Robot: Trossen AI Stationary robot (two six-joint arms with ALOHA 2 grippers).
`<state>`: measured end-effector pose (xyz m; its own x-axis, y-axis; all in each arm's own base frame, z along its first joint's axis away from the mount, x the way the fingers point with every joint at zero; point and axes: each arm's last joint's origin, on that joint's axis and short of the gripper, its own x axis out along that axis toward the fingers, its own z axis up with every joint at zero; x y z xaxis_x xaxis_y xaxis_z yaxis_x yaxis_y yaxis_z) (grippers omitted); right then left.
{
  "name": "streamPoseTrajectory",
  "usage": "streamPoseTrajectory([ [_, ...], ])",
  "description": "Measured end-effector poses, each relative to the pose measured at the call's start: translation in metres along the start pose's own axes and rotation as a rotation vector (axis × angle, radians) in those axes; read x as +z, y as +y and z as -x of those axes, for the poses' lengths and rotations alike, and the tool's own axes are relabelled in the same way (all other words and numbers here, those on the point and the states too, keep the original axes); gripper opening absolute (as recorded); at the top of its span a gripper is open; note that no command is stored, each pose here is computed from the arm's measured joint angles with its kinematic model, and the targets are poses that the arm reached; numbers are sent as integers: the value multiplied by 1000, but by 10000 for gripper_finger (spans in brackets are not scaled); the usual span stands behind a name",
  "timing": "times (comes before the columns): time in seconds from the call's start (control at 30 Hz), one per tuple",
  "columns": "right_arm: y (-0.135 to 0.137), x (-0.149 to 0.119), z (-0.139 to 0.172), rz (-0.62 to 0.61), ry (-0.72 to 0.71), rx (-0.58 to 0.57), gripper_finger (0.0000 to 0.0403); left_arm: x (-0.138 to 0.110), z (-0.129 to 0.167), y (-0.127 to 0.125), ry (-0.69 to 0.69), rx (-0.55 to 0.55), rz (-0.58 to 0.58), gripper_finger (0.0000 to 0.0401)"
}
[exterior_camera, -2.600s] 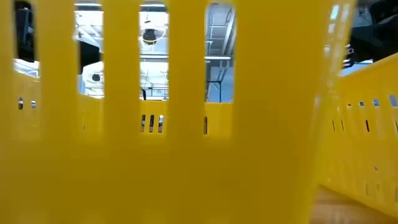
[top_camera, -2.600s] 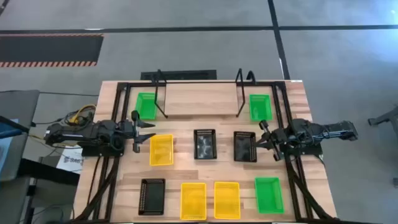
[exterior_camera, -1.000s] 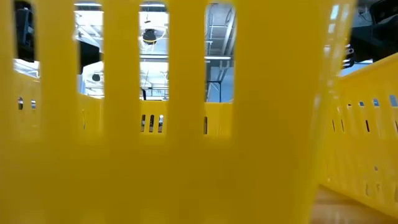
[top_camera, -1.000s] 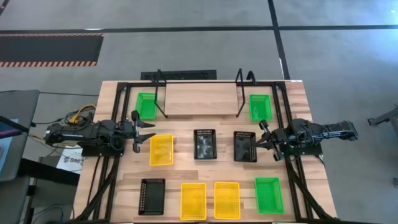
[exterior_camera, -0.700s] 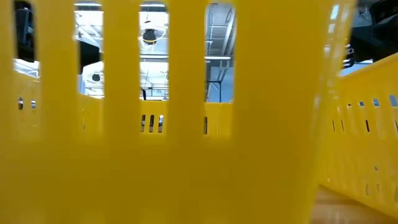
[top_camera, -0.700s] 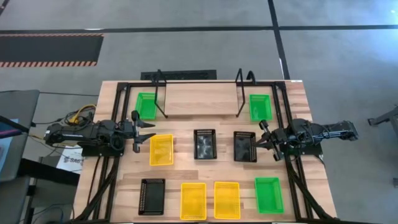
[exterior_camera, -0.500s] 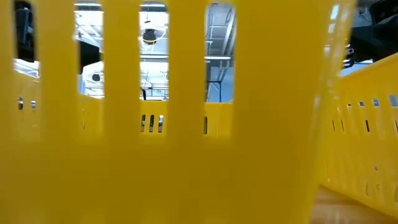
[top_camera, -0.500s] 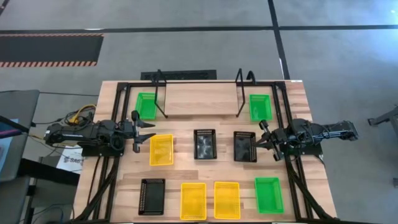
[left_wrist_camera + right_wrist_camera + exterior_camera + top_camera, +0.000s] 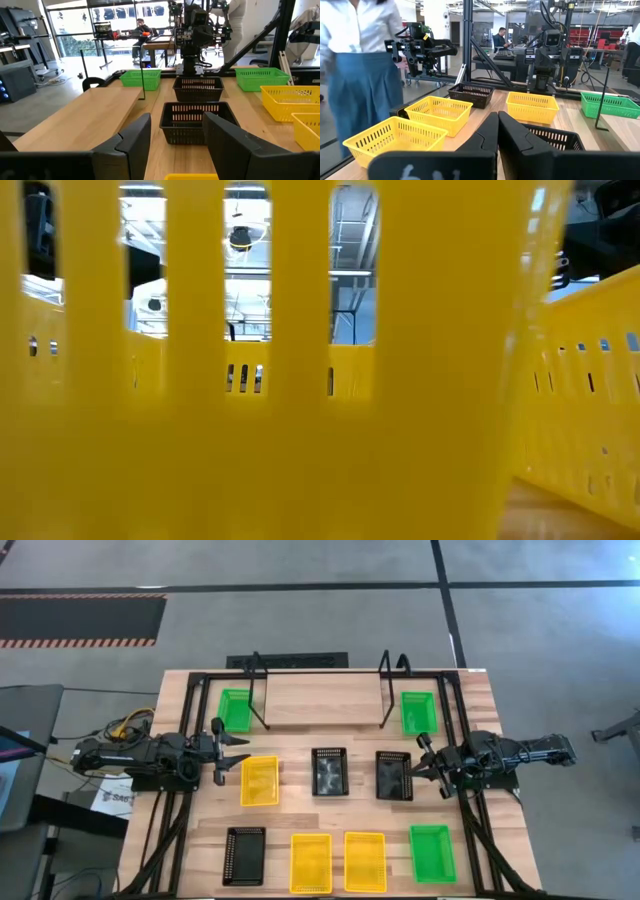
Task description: Stack baskets on shelf by color
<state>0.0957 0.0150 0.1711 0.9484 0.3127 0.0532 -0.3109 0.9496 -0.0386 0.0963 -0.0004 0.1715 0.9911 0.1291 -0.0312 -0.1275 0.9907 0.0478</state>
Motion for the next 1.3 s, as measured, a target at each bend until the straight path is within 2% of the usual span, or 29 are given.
streamPoseTrajectory([
  [0.6,0,0,0,0,0,0,27,0,0,0,-3,0,27,169],
  [0.93,-2,5,0,11,-53,-57,29,1,0,3,-34,81,507,169],
  [1.17,-1,28,4,59,-294,-58,28,2,1,7,-104,243,722,169],
  [1.3,0,40,9,91,-422,-62,28,2,1,9,-141,291,840,169],
])
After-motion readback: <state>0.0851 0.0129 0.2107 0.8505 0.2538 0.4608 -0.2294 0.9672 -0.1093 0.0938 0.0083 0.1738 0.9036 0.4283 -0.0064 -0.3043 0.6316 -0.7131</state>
